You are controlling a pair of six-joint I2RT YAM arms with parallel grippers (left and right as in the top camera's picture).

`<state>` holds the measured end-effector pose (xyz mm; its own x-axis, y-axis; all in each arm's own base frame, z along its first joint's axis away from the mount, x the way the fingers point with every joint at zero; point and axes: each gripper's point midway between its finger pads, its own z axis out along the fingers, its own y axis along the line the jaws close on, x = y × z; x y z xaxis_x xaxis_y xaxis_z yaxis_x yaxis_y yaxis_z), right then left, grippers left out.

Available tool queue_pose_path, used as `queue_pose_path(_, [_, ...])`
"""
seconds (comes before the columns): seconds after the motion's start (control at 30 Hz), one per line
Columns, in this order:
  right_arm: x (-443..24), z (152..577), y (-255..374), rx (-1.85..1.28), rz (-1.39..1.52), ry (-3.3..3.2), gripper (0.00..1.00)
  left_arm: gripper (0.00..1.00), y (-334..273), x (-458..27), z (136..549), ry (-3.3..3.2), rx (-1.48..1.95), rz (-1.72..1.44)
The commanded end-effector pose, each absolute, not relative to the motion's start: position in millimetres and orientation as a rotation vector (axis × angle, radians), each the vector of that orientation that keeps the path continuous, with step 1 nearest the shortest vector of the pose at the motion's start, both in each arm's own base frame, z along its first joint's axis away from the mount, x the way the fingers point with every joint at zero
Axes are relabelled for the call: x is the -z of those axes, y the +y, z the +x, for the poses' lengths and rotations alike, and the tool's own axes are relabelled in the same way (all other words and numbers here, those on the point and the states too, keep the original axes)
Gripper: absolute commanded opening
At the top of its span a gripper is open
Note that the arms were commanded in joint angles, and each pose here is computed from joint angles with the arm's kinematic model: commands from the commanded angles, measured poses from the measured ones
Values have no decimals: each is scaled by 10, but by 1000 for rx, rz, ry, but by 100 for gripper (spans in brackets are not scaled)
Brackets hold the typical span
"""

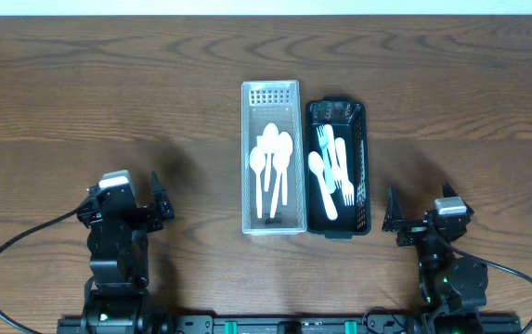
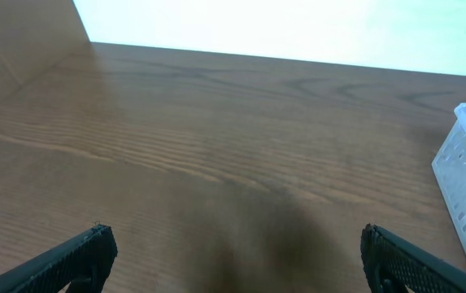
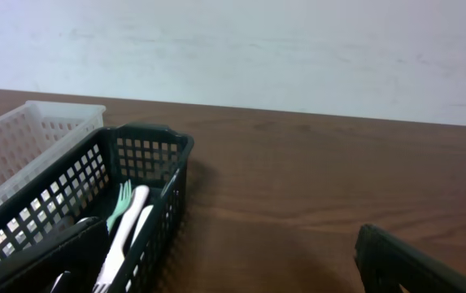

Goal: Pack container

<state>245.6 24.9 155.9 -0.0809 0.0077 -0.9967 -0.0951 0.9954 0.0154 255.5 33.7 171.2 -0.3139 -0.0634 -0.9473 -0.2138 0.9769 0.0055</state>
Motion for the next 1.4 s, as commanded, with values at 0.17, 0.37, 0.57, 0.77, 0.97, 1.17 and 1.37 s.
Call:
queue_pose_path(0.17, [-1535, 2451, 293, -103, -83, 1658, 99, 98, 338, -1993, 2307, 1766, -138, -208])
queue_pose_path(0.37, [-1535, 2451, 293, -103, -83, 1658, 99, 98, 162, -2103, 2182, 1694, -54, -139])
queue_pose_path(0.57, [-1535, 2451, 293, -103, -83, 1658, 99, 98, 52, -2001, 2300, 1644, -56, -60])
queue_pose_path(0.77, [-1535, 2451, 293, -103, -83, 1658, 99, 98, 48, -1740, 2447, 1586, -30, -93])
queue_pose_path(0.97, [-1535, 2451, 293, -103, -83, 1658, 99, 98, -154, -1363, 2431, 1727, 51, 10])
queue_pose_path(1.17, [-1535, 2451, 293, -103, -83, 1658, 99, 98, -216, -1371, 2429, 1724, 93, 41])
queue_pose_path(1.37, [-1535, 2451, 293, -103, -83, 1658, 99, 98, -319, -1400, 2420, 1708, 127, 129])
